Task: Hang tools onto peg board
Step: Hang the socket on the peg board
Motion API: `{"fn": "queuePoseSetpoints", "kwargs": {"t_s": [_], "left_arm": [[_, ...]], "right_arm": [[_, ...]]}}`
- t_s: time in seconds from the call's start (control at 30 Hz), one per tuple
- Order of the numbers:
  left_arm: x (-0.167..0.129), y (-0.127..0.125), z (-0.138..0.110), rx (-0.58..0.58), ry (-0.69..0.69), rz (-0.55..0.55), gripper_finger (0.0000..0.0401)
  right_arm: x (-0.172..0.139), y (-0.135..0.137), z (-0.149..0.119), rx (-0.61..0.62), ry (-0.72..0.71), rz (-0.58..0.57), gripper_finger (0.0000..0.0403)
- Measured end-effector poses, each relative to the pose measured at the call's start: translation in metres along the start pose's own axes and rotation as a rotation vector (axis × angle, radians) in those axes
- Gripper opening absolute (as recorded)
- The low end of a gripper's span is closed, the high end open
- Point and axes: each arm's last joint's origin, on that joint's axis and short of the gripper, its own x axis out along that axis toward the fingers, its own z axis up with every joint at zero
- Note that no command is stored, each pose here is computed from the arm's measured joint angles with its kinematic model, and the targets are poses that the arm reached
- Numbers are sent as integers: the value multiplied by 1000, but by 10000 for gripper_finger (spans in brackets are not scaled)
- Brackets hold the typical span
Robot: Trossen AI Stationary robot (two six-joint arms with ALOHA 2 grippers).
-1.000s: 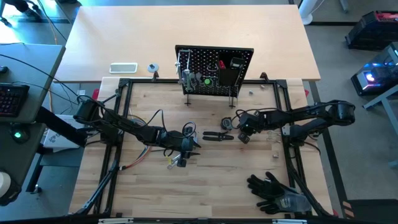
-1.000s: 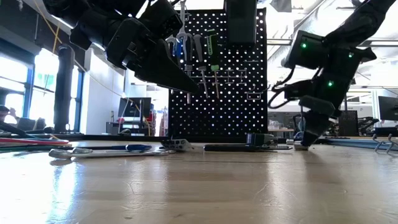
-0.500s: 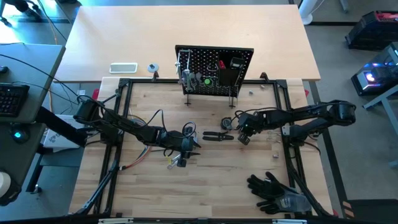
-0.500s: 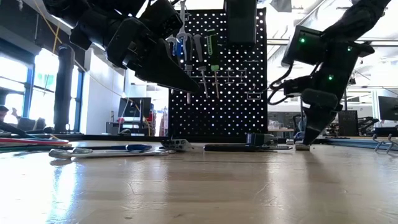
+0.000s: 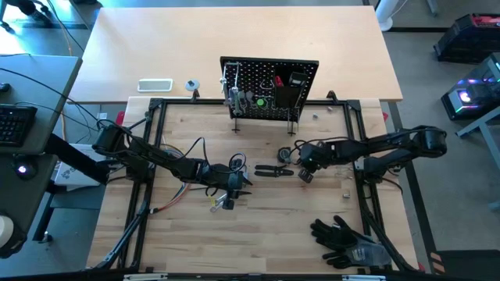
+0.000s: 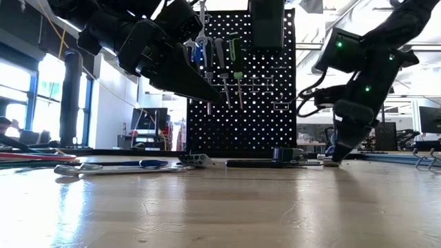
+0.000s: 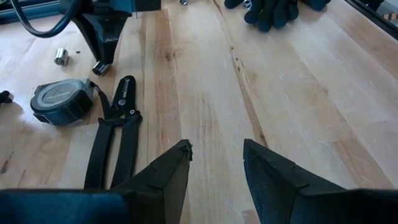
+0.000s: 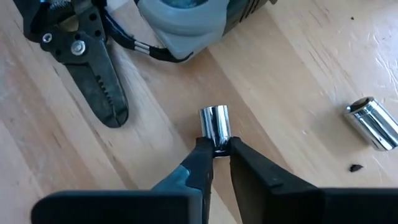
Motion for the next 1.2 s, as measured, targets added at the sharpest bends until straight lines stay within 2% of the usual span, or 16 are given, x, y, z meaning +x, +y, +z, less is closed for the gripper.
{"fn": "queuePoseSetpoints", "kwargs": {"t_s": [0.47,0.7,0.8,0.93,1.2], "left_arm": [[0,0,0,0,0,0,142],[0,0,0,0,-5,0,142],[0,0,1,0,-5,0,142],[0,0,0,-1,-4,0,142],[0,0,0,-8,3,-1,142]], "right_arm": [[13,-5,-15,40,-77,30,53],[15,-5,-14,26,-140,26,53],[15,-6,-14,25,-148,5,41],[15,-6,-14,9,-148,5,6],[11,-4,-16,36,-98,99,2]]}}
